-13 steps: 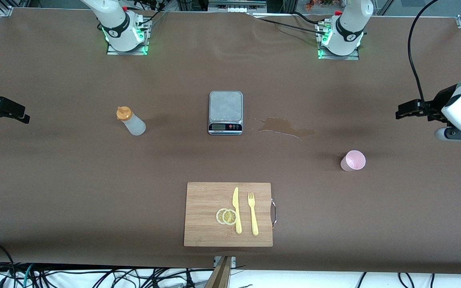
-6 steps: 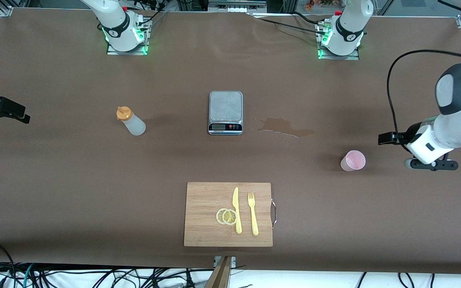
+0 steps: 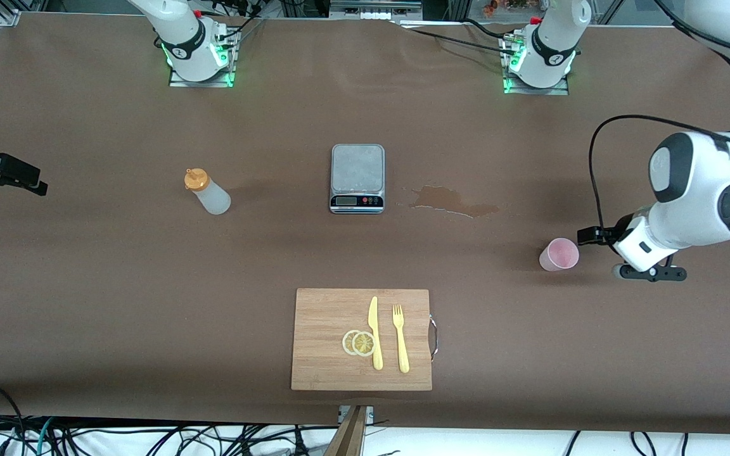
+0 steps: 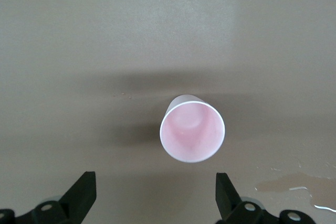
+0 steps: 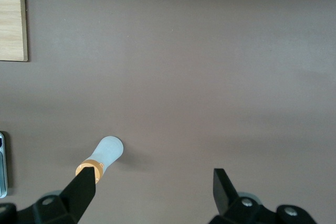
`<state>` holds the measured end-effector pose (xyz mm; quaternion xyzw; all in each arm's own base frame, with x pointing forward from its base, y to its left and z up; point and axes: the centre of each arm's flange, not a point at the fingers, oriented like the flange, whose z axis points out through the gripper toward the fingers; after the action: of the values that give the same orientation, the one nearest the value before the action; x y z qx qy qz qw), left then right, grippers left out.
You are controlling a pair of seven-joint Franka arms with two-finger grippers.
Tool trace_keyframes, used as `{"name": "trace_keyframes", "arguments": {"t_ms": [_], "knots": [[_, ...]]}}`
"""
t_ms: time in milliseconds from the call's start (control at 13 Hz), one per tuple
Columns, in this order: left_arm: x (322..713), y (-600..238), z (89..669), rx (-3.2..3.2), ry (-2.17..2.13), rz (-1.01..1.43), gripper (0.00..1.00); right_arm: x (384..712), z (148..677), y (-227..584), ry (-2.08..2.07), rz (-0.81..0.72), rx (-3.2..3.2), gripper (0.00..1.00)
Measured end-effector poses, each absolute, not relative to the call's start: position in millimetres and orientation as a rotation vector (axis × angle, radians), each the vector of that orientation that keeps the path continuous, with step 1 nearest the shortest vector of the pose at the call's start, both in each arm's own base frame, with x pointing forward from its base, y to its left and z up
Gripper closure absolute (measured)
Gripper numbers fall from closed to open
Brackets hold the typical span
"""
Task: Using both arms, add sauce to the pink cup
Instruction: 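Reach the left gripper to the pink cup and grasp it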
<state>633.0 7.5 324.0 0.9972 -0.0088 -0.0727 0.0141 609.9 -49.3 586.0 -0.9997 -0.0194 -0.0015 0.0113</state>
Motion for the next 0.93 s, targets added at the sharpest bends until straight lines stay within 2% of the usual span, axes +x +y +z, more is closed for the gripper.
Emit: {"name": "trace_keyframes", "arguments": {"t_ms": [926], "knots": [[636.7, 18.3, 254.2, 3.098, 0.004, -0.203, 0.01, 609.9, 586.0, -49.3, -0.055, -0.005, -3.118, 0.0]]}}
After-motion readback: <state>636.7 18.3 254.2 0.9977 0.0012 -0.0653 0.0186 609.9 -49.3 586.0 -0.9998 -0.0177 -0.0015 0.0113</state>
